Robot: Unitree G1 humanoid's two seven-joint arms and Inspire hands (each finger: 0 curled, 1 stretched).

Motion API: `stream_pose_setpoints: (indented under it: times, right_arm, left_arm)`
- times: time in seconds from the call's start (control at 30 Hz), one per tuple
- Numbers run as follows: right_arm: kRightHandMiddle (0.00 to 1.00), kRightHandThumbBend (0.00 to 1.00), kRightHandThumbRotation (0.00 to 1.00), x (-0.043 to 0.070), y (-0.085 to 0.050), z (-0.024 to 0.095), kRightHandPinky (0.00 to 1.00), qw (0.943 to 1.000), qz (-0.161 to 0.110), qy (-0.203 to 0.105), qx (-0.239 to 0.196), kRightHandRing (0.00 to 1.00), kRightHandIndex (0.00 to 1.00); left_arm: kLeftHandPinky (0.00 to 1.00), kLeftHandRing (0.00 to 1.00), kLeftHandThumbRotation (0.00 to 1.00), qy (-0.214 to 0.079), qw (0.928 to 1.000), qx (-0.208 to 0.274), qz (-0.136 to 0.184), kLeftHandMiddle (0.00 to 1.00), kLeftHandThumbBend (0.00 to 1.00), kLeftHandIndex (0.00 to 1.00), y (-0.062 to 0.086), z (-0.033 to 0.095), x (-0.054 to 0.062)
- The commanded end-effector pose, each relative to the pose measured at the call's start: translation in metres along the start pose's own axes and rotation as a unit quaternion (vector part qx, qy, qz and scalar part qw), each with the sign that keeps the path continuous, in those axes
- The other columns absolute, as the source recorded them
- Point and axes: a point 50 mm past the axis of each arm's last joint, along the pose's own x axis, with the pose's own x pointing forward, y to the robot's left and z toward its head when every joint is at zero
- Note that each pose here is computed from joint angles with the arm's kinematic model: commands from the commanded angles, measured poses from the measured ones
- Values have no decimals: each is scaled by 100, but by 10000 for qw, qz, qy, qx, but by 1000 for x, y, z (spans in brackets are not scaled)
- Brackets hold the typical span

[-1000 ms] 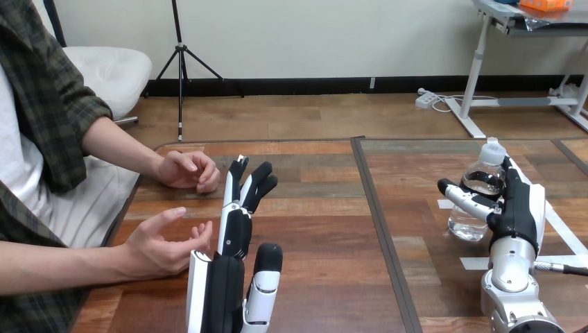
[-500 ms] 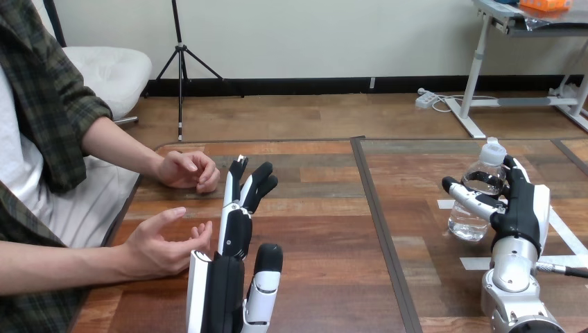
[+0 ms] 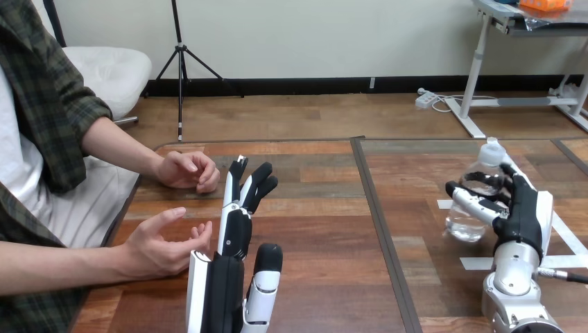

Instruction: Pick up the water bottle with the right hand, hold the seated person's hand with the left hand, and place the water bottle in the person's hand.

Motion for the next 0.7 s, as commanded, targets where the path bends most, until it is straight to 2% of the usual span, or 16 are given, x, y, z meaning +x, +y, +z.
stream_pose_setpoints:
  times: [0.0,0.67]
  right_arm:
    - [71,70,0,14,-2,39,58,9983,-108,-523,232,65,72]
    - [68,72,0,14,-5,33,58,9985,-131,-371,370,63,69]
  left_arm:
    - [99,88,100,-254,9991,-216,251,92,45,100,-10,9,11]
    - [98,88,100,-226,9991,-245,267,91,46,99,-10,9,10]
